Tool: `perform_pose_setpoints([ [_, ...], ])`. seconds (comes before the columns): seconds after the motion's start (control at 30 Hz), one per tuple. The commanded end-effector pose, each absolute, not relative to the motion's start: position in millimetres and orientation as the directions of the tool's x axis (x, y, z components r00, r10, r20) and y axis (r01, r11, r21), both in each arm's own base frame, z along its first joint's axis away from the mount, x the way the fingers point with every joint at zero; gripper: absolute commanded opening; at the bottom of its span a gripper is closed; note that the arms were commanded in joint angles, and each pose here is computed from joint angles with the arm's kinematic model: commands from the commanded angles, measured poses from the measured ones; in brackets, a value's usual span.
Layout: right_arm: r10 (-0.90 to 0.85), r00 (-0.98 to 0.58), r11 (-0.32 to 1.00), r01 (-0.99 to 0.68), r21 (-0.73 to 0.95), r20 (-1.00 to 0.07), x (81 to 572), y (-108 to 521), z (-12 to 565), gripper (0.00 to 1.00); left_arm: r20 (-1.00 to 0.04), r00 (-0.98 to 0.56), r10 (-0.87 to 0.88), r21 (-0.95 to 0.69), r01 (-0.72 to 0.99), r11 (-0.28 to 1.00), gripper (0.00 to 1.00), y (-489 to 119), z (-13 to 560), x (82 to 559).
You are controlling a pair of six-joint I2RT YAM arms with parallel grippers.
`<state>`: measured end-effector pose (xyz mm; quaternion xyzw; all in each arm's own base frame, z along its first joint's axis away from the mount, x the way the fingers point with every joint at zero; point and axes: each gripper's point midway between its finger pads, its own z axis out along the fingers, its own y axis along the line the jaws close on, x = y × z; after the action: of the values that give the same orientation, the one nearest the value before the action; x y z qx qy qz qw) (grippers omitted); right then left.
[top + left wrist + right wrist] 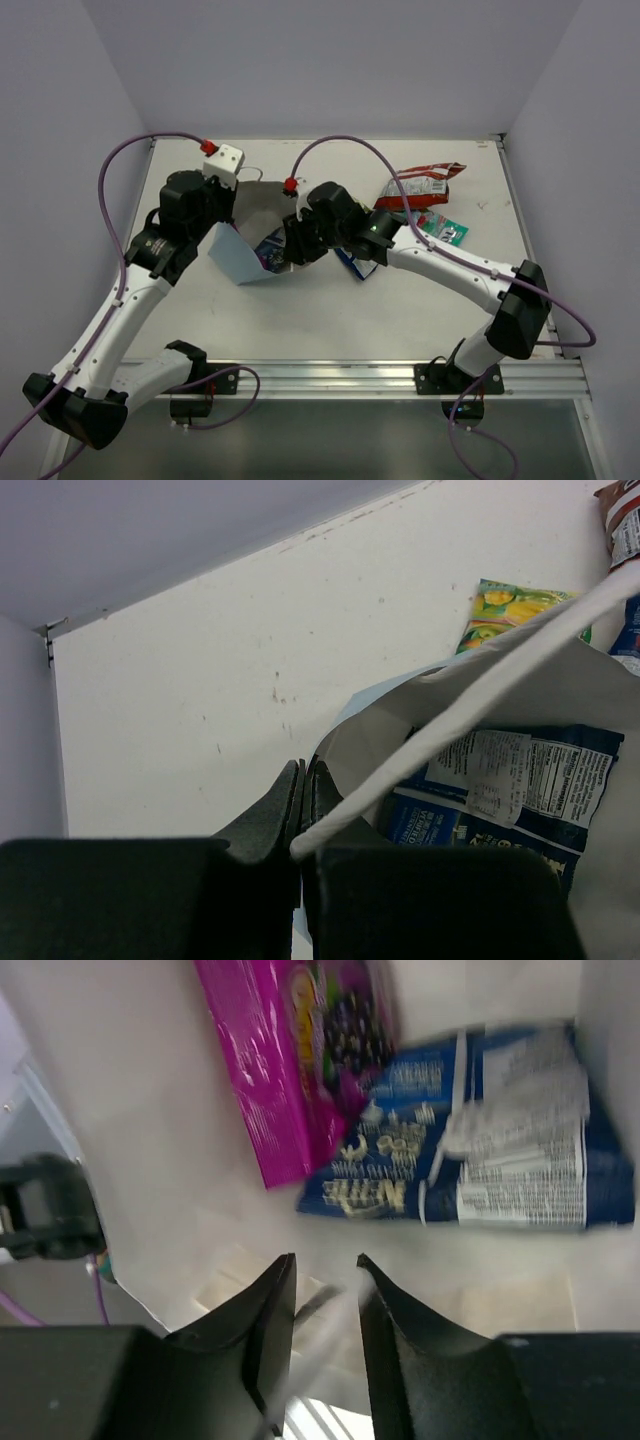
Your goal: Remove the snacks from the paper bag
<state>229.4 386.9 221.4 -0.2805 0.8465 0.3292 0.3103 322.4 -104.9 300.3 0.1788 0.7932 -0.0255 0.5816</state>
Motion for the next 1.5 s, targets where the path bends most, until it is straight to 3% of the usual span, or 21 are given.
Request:
perform_pose_setpoints([
  [0.0,-0.222,-0.633,0.626,-0.676,0.389,-0.742,219,374,245,0.33,-0.975,-0.071,0.209,0.181,0.282,0.942,0.0,-105,354,328],
  [0.1,-0.271,-0.644,0.64,-0.676,0.366,-0.716,214,367,236,0.34,-0.975,-0.068,0.209,0.181,0.292,0.939,0.0,-106,354,325],
  [0.27,-0.272,-0.583,0.72,-0.651,0.239,-0.766,239,354,253,0.51,-0.976,-0.057,0.21,0.181,0.33,0.926,0.0,-111,351,320],
  [0.33,-0.249,-0.627,0.798,-0.565,0.21,-0.738,250,345,248,0.62,-0.978,-0.064,0.199,0.167,0.33,0.929,0.0,-111,351,318],
  [0.47,-0.154,-0.72,0.867,-0.427,0.257,-0.677,256,347,246,0.74,-0.989,-0.076,0.129,0.096,0.34,0.936,0.0,-115,353,311],
  [0.6,-0.053,-0.788,0.9,-0.304,0.313,-0.613,257,352,222,0.76,-0.993,-0.098,0.062,0.024,0.346,0.938,0.0,-119,351,306],
  [0.87,0.035,-0.812,0.908,-0.217,0.358,-0.583,264,363,204,0.77,-0.99,-0.134,0.042,-0.004,0.323,0.946,0.0,-116,339,307],
  [1.1,0.139,-0.803,0.949,-0.059,0.309,-0.58,269,337,201,0.96,-0.992,-0.127,0.009,-0.026,0.272,0.962,0.0,-108,345,306],
  [1.47,0.099,-0.734,0.882,-0.248,0.401,-0.672,277,367,285,0.98,-0.989,-0.149,0.007,-0.028,0.233,0.972,0.0,-103,338,311],
])
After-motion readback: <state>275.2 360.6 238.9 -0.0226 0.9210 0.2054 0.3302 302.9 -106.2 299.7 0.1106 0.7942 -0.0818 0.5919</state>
